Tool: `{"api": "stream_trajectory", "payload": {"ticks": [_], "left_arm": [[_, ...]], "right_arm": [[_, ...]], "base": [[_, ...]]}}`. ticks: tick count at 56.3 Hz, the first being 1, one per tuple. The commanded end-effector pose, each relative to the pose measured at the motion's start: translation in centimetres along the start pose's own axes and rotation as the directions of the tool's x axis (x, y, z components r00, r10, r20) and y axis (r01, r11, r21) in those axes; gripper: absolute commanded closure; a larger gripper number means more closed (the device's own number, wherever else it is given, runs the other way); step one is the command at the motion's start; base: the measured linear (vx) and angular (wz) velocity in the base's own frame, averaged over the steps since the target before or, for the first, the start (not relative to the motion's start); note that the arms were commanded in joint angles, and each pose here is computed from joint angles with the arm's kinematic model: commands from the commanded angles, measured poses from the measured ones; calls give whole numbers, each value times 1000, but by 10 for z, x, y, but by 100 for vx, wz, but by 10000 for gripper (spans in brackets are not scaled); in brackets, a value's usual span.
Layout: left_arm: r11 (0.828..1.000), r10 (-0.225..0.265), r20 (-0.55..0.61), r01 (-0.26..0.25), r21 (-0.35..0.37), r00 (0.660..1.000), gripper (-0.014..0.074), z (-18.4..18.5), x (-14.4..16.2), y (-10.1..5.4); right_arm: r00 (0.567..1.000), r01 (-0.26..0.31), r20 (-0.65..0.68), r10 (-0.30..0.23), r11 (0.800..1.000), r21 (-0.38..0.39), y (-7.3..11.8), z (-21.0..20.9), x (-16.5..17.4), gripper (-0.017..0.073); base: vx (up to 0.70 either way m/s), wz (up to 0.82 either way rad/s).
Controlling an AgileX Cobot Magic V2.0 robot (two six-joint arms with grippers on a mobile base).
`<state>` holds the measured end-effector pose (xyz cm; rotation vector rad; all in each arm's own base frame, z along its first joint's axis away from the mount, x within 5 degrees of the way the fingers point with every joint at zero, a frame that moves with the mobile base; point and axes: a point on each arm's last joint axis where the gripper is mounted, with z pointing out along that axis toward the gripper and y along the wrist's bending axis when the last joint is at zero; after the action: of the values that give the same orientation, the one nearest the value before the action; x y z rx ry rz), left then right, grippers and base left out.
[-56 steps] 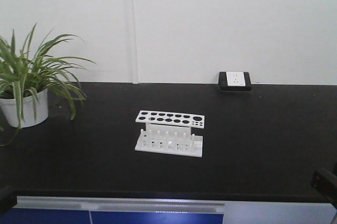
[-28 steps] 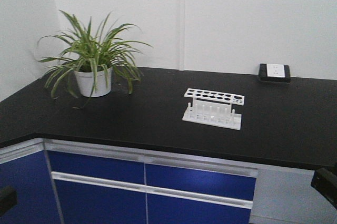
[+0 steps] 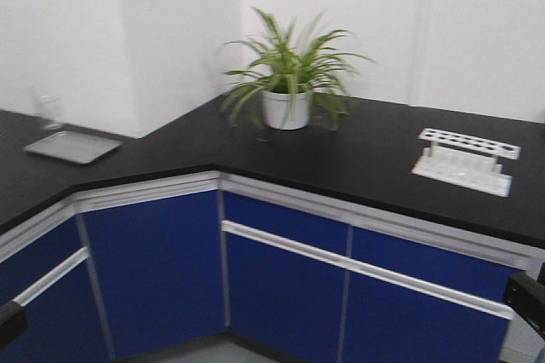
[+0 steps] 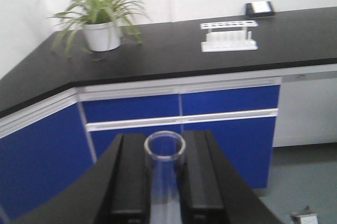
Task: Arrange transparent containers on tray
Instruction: 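Drive the base to the counter with the yellow tray, holding both tubes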
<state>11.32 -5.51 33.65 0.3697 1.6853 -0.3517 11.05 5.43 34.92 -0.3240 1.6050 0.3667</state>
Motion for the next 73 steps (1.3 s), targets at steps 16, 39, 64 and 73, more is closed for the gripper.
{"api": "stream_trajectory", "payload": {"ticks": [16,39,64,73], "left_arm": [[1000,-20,109,19,11,994,594,-2,-17,-1],[1000,-20,109,19,11,994,594,-2,-17,-1],[1000,-20,109,19,11,994,594,-2,-17,-1],[1000,-20,109,19,11,994,594,-2,-17,-1]], "right_arm": [[995,12,96,-8,999,-35,3,-2,-16,571],[995,12,96,-8,999,-35,3,-2,-16,571],[995,12,96,-8,999,-35,3,-2,-16,571],[995,12,96,-8,999,-35,3,-2,-16,571]], "base": [[-29,59],[-18,77],[-1,71],[12,34]]}}
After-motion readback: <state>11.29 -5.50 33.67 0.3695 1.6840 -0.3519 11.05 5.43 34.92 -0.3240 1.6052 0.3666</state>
